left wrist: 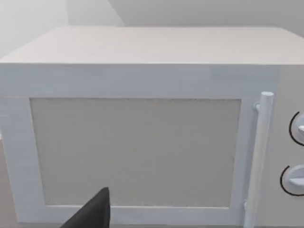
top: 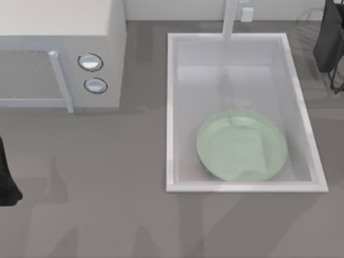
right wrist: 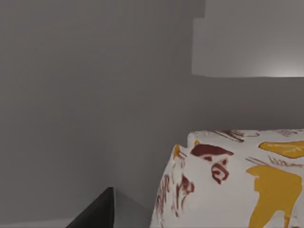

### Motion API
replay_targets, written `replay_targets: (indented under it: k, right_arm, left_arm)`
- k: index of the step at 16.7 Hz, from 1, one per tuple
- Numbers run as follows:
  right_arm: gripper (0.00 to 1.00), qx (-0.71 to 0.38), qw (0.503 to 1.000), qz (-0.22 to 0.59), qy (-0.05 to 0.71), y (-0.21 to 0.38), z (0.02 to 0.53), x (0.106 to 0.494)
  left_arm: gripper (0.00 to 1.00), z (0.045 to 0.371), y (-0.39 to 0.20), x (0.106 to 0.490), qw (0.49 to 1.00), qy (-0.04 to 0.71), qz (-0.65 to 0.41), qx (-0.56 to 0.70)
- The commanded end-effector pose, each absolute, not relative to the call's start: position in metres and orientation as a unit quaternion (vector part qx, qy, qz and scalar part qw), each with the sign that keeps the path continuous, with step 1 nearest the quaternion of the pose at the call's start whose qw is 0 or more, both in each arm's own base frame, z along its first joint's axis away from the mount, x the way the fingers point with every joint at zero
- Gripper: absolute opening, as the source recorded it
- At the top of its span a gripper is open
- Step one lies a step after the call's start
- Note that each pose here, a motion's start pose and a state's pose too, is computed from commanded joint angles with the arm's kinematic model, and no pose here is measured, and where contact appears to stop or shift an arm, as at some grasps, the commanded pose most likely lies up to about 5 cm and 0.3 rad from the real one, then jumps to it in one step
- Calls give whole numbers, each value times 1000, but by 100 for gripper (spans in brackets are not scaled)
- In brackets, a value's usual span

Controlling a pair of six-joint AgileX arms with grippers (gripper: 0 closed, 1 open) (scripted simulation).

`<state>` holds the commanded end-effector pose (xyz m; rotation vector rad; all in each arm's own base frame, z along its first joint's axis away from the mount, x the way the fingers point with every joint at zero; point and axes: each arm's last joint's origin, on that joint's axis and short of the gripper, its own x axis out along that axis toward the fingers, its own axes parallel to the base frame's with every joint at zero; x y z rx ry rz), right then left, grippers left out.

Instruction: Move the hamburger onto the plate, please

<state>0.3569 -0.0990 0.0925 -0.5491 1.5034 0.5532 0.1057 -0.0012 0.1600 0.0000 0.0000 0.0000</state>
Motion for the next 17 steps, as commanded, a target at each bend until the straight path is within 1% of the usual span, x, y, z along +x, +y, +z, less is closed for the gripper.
replay_targets:
  k: [11,12,17]
  right_arm:
    - [2,-243,662,245,665,-99,92,357]
    - [0,-243,662,245,665,-99,92,357]
    - [0,-243,662,245,665,-99,92,357]
  left_arm:
    - [100,160,-1,106,1000,0,0,0]
    - [100,160,-1,106,1000,0,0,0]
    - [100,160,-1,106,1000,0,0,0]
